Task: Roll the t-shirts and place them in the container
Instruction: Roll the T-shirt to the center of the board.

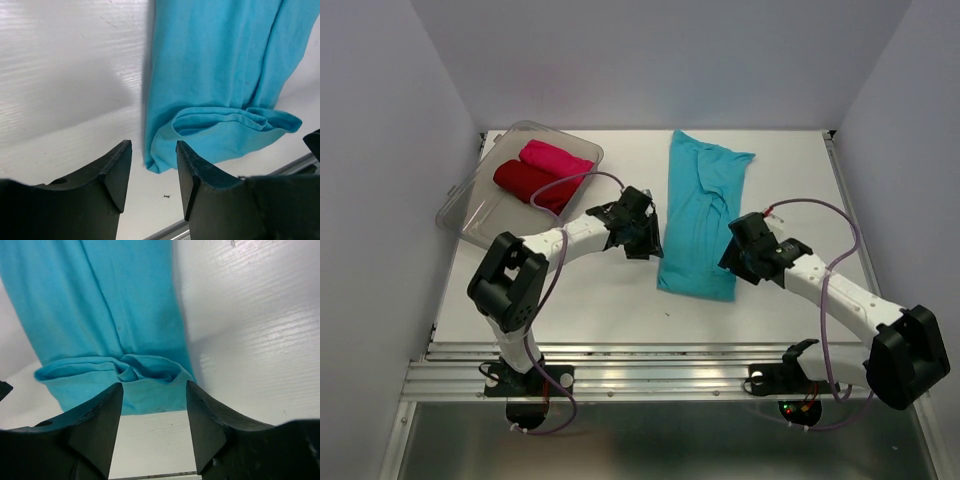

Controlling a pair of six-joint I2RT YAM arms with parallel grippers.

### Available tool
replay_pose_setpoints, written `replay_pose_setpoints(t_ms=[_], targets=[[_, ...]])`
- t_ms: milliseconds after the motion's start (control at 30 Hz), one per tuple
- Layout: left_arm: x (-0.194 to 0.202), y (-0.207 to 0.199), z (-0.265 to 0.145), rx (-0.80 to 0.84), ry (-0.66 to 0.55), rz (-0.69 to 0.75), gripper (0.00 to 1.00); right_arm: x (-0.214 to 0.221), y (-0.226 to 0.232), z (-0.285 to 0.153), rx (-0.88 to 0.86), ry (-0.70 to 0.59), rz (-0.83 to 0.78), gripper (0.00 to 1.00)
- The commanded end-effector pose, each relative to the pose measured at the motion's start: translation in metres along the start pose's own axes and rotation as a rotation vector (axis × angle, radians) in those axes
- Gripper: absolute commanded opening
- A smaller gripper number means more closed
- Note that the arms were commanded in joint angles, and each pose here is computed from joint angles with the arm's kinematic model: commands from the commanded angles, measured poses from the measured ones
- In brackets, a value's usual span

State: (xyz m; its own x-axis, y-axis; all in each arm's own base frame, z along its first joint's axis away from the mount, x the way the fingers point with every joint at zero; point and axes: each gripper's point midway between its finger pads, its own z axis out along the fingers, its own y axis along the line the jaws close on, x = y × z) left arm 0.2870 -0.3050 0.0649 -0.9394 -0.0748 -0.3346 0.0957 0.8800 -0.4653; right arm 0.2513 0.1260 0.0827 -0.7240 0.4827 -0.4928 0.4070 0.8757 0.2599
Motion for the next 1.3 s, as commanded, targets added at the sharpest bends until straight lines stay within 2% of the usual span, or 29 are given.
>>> replay_pose_setpoints(t_ms=[0, 33, 67, 133, 167, 200, 267, 400, 667, 1000, 1267], targets=[[-0.036, -0.012, -0.042, -0.015, -0.148, 0.041, 0.52, -0.028, 0.016, -0.023, -0.063, -0.095, 0.003, 0.59], [-0.035, -0.014, -0.047, -0.001, -0.151, 0.052, 0.51, -0.026, 0.017, -0.024, -0.072, -0.085, -0.005, 0.57], [-0.032, -0.017, -0.049, 0.013, -0.145, 0.061, 0.5, -0.023, 0.016, -0.025, -0.077, -0.076, -0.012, 0.46], [-0.019, -0.023, -0.048, 0.029, -0.122, 0.094, 0.36, -0.012, 0.019, -0.024, -0.105, -0.026, -0.017, 0.29], [-0.014, -0.028, -0.049, 0.05, -0.11, 0.115, 0.3, -0.004, 0.016, -0.02, -0.103, -0.002, -0.018, 0.15], [-0.002, -0.033, -0.045, 0.061, -0.081, 0.136, 0.22, 0.004, 0.02, -0.02, -0.128, 0.025, -0.025, 0.09], [0.01, -0.041, -0.04, 0.093, -0.047, 0.161, 0.12, 0.014, 0.013, -0.016, -0.116, 0.056, -0.016, 0.01], [0.034, -0.053, -0.027, 0.159, 0.027, 0.178, 0.03, 0.025, 0.008, -0.014, -0.124, 0.084, -0.008, 0.01], [0.032, -0.047, 0.003, 0.123, 0.058, 0.173, 0.04, 0.029, 0.01, 0.0, -0.116, 0.086, 0.015, 0.01], [0.029, -0.023, 0.029, 0.034, 0.057, 0.159, 0.04, 0.02, 0.012, 0.039, -0.037, 0.021, -0.014, 0.01], [0.056, -0.002, 0.027, 0.022, 0.115, 0.16, 0.04, 0.05, 0.007, 0.05, -0.057, 0.139, -0.088, 0.01]])
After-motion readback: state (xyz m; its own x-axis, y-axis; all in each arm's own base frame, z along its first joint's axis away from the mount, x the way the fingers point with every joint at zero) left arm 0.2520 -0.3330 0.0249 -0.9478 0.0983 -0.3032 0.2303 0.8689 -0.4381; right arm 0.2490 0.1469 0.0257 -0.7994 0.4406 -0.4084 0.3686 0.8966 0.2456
